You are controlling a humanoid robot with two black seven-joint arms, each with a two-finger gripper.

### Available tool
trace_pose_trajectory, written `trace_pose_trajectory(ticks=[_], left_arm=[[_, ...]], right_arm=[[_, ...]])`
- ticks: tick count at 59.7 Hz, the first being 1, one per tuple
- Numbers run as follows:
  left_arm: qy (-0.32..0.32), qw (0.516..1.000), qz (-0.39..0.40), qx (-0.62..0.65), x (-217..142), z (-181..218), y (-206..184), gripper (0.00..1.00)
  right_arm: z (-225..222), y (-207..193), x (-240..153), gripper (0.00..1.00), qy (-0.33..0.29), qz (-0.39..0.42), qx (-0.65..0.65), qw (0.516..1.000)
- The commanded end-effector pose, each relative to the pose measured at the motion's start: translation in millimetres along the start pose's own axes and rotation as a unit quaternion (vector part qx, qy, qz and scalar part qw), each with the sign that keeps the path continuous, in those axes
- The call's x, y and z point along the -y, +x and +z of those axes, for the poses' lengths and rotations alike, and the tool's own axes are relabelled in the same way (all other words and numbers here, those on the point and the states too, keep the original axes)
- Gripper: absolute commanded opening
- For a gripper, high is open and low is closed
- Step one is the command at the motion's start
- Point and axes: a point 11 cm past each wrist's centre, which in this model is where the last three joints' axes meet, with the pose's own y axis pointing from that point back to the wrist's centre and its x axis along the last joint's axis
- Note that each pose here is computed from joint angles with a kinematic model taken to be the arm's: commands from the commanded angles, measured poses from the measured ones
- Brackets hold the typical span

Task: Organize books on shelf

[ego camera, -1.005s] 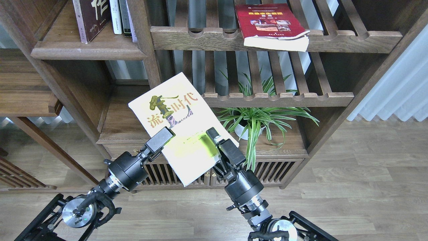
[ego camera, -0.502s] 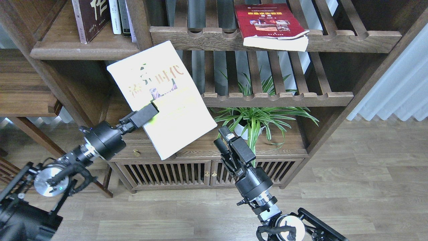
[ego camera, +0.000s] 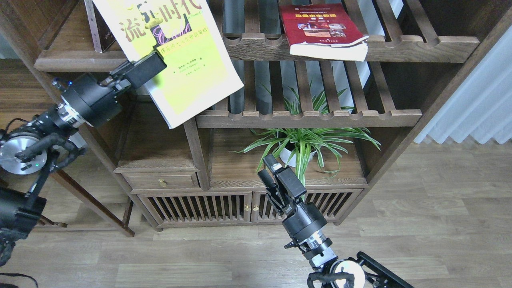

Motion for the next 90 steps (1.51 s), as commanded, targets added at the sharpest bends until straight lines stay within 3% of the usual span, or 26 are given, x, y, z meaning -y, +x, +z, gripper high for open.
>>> trace_pose_trajectory(ticks=[1,21,72,90], left_arm=[[-0.009,1.0,0.011,0.026,-8.5,22.9,4.5,0.07],[-0.025,0.993,0.053,0.098,-41.8,89.1,13.1,0.07],[-0.057,0.964,0.118,0.233,-97.7,200.0,-5.2,0.09],[-0.065,0.954,0.162,0.242,-120.9,221.0,6.4,0.09]], right_arm=[[0.1,1.4,-1.2,0.84,0.0,0.002,0.0,1.0],[2.2,4.3,-1.4,0.84,-0.001,0.006,-0.001,1.0],[7.5,6.4,-0.9,0.84,0.002,0.008,0.007,1.0],[12.4,5.9,-0.1,0.84,-0.001,0.006,0.008,1.0]])
